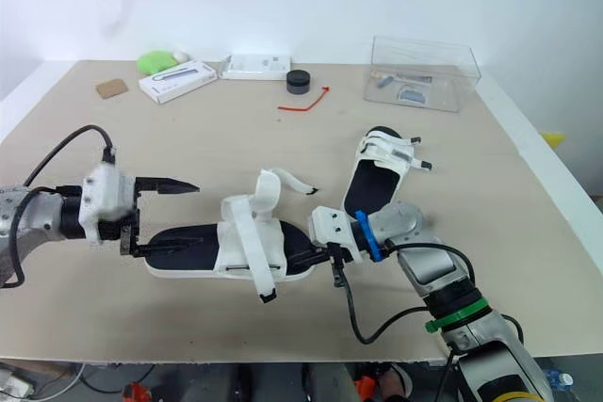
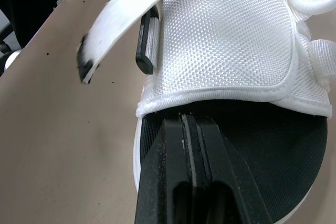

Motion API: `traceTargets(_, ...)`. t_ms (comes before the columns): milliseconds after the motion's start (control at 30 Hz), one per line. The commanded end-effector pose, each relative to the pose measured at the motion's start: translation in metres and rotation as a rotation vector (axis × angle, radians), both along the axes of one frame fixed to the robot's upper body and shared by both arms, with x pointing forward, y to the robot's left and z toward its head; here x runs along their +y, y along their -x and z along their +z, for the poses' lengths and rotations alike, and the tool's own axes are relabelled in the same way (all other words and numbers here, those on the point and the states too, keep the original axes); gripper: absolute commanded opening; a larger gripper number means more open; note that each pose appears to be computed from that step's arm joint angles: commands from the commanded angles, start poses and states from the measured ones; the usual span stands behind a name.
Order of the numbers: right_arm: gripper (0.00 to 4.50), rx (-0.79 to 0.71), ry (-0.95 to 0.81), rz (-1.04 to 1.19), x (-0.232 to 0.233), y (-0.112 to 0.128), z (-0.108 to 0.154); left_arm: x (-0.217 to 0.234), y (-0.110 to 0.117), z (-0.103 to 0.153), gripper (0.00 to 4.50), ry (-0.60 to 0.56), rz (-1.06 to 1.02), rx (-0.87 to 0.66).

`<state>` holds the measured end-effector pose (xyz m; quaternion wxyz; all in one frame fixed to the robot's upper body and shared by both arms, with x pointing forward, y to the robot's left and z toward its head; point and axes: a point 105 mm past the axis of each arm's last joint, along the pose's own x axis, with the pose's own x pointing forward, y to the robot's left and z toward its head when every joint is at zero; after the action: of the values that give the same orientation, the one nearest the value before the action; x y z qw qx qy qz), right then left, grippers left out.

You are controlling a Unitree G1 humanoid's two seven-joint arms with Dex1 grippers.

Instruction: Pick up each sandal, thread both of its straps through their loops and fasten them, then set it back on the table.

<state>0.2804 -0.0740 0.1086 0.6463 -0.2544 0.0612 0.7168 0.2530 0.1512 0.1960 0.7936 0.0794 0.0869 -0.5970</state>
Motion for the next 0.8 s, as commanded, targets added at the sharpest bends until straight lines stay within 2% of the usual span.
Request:
traceTargets(33,0.0,-0.016,0.01,0.0,0.0,-0.003,0.001,-0.017,0.024,0.019,4.38,0.137,-0.045,0.279)
traceTargets(133,0.0,-0.021,0.008,0.002,0.002,-0.003,0.002,-0.033,0.037,0.002,4.38,0.14,-0.056,0.445)
traceTargets(233,0.0,-0.025,0.009,0.001,0.002,-0.004,0.001,-0.041,0.045,-0.014,4.38,0.085,-0.063,0.524)
traceTargets(367,0.0,-0.027,0.008,-0.001,0.001,-0.003,0.001,-0.046,0.048,-0.022,4.38,0.066,-0.063,0.561)
traceTargets(800,0.0,-0.033,0.008,-0.012,0.0,-0.002,0.001,-0.062,0.024,-0.039,4.38,0.079,0.011,0.533)
